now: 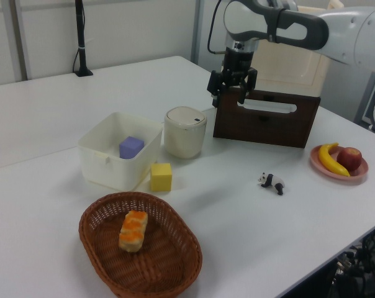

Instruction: Close the trash can

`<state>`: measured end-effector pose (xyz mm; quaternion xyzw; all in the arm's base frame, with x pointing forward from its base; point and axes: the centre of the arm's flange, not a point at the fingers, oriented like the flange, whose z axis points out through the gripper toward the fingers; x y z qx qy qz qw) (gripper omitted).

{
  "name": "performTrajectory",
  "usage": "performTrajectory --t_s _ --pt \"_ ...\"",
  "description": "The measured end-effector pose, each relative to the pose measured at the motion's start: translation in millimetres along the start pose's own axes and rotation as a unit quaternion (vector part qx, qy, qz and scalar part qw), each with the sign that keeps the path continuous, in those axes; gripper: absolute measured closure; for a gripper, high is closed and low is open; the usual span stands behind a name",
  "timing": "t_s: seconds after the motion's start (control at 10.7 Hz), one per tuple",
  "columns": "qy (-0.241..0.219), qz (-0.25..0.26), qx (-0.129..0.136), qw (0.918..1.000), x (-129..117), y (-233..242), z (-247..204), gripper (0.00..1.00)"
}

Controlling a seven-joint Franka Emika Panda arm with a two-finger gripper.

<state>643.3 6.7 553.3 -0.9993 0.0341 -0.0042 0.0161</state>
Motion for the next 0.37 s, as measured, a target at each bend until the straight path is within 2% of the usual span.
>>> performTrajectory --t_s 0.37 --pt "0.002 0.023 0.002 0.9997 -13 28 -23 0.00"
